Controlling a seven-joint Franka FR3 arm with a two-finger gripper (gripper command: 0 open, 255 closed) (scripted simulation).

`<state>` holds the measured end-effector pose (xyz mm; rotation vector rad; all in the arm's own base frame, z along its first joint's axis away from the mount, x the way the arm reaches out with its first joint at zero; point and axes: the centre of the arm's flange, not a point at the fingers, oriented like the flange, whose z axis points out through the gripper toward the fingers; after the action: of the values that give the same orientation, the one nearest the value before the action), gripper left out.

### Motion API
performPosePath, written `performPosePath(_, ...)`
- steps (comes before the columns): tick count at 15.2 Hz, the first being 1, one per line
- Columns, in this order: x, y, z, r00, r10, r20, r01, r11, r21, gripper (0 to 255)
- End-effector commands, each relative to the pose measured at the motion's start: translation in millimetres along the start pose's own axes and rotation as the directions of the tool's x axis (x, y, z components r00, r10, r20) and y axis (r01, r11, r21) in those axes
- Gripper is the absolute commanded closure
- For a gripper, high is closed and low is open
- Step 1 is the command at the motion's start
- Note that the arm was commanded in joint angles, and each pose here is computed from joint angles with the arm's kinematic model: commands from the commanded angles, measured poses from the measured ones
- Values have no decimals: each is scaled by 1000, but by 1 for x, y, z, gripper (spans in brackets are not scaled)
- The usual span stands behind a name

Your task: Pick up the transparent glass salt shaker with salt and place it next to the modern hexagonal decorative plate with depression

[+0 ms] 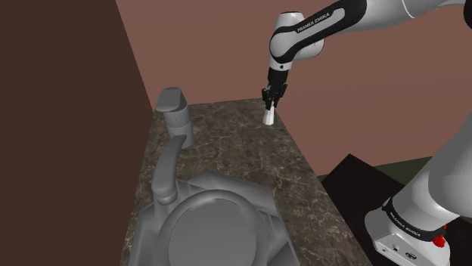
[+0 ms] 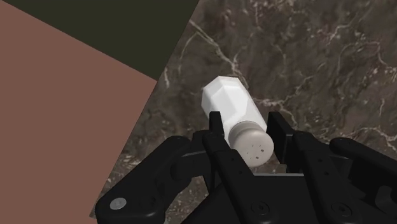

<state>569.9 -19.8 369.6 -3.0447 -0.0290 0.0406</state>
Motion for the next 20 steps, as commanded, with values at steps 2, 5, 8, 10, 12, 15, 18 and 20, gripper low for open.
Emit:
performPosePath(2, -1, -2, -15, 1000, 0, 0, 0, 1000, 0, 255)
performPosePath(5, -1, -3, -31, 1000, 0, 0, 0, 1000, 0, 255)
performPosePath(8, -2, -5, -47, 1000, 0, 0, 0, 1000, 0, 255)
performPosePath(10, -2, -6, -57, 1000, 0, 0, 0, 1000, 0, 255)
performPosePath(12, -2, -7, -68, 1000, 0, 0, 0, 1000, 0, 255)
performPosePath(15, -3, -8, -83, 1000, 0, 0, 0, 1000, 0, 255)
performPosePath(18, -3, -10, -99, 1000, 0, 0, 0, 1000, 0, 255)
performPosePath(20, -3, -11, -110, 1000, 0, 0, 0, 1000, 0, 255)
